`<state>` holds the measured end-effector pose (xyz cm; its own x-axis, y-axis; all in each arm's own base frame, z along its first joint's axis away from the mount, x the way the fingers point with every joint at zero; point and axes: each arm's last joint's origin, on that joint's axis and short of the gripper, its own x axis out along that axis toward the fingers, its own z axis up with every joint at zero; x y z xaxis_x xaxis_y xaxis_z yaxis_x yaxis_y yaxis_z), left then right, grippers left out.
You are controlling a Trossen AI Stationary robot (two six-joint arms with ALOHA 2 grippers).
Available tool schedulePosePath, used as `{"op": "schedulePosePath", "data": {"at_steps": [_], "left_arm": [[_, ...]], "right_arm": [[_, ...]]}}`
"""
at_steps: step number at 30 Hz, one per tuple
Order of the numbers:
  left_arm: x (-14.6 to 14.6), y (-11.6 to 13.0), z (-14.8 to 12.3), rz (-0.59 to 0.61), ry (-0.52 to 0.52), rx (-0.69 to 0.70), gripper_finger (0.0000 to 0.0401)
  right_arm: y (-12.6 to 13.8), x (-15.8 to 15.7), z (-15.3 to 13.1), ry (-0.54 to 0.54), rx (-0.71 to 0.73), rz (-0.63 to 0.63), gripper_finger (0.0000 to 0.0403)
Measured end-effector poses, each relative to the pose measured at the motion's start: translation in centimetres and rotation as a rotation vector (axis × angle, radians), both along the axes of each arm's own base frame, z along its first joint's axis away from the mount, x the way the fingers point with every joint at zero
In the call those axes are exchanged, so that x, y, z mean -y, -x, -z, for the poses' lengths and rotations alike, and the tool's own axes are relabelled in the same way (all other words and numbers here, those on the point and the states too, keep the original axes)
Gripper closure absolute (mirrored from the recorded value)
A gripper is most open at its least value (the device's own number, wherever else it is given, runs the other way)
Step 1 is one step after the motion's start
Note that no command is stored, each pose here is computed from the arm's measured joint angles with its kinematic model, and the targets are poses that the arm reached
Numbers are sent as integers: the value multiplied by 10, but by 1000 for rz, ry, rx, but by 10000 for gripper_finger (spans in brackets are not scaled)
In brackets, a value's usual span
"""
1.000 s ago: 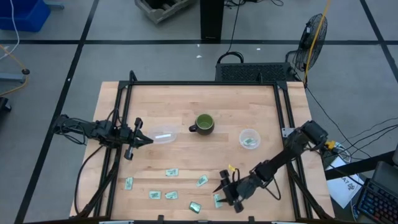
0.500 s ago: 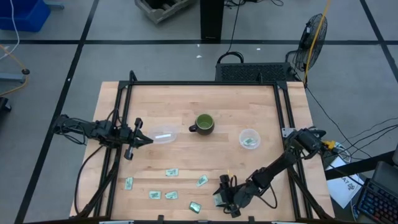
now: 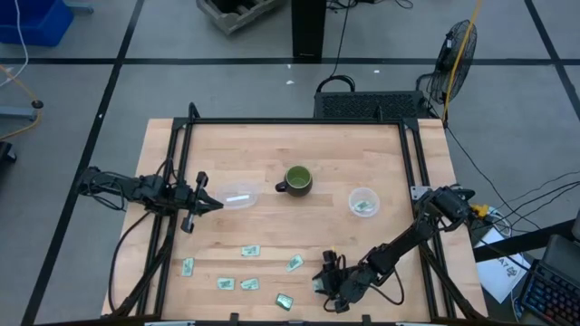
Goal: Pick and place Stevia / Truvia into bins
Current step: Put the stevia packet into the round transparent container
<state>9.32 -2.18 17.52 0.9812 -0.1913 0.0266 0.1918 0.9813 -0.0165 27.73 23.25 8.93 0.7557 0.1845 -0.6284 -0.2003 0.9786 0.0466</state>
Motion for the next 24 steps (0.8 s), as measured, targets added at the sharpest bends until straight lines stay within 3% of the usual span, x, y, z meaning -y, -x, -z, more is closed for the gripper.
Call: {"op": "schedulePosePath", "data": {"at_steps": [13,24], "left_arm": [[0,0,0,0,0,0,375],[0,0,0,0,0,-1,375]], "right_arm": [[-3,7,0,72,13,19,303],[-3,23,-28,121,-3,33,312]]}}
